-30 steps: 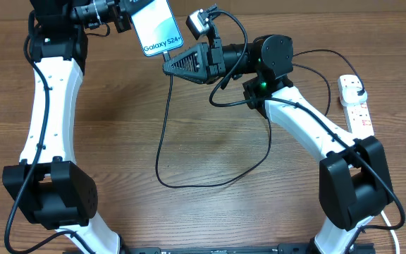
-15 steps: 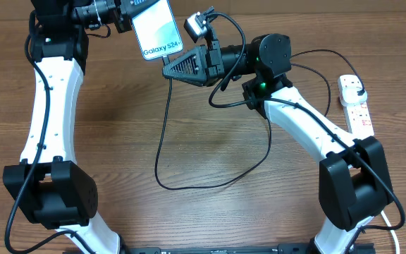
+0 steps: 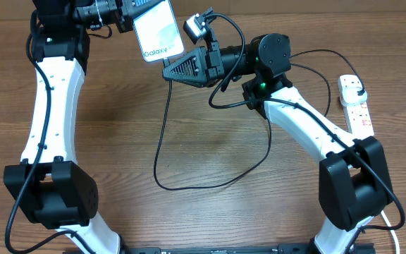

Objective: Plug charger to phone and switch on socket
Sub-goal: 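Open the right gripper and pull it back from the plugged connector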

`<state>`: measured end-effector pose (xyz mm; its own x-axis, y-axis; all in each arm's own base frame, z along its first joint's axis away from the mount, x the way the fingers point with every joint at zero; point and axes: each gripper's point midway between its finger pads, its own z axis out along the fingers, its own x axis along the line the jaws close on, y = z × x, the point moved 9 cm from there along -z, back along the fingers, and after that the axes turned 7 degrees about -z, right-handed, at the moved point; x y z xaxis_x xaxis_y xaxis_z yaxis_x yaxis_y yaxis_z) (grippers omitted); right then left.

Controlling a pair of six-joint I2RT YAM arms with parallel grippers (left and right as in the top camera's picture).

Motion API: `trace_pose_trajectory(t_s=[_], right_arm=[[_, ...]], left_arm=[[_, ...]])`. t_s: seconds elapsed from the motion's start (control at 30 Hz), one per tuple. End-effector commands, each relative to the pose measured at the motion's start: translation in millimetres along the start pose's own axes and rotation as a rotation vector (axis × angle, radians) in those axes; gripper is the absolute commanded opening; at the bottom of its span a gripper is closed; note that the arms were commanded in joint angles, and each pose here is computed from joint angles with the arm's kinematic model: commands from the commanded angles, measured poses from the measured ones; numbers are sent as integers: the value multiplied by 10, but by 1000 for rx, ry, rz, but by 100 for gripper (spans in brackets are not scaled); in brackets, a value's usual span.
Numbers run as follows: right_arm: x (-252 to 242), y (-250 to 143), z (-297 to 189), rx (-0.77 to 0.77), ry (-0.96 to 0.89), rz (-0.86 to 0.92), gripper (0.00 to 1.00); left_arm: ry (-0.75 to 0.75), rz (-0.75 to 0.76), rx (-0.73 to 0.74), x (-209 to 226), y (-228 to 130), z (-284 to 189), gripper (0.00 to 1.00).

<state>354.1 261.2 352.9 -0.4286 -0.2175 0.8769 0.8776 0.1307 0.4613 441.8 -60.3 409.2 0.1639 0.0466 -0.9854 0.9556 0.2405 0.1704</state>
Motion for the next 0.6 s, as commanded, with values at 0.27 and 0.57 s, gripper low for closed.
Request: trace_pose_trajectory(t_s=[0.27,0.57], right_arm=[[136,148,-34,-147,10,-38,39],[180,147,-70,-139,20,-82,63]], left_arm=[[-35,60,145,-154,-183,122,4],[-26,80,94,-140,-110,-20,4]])
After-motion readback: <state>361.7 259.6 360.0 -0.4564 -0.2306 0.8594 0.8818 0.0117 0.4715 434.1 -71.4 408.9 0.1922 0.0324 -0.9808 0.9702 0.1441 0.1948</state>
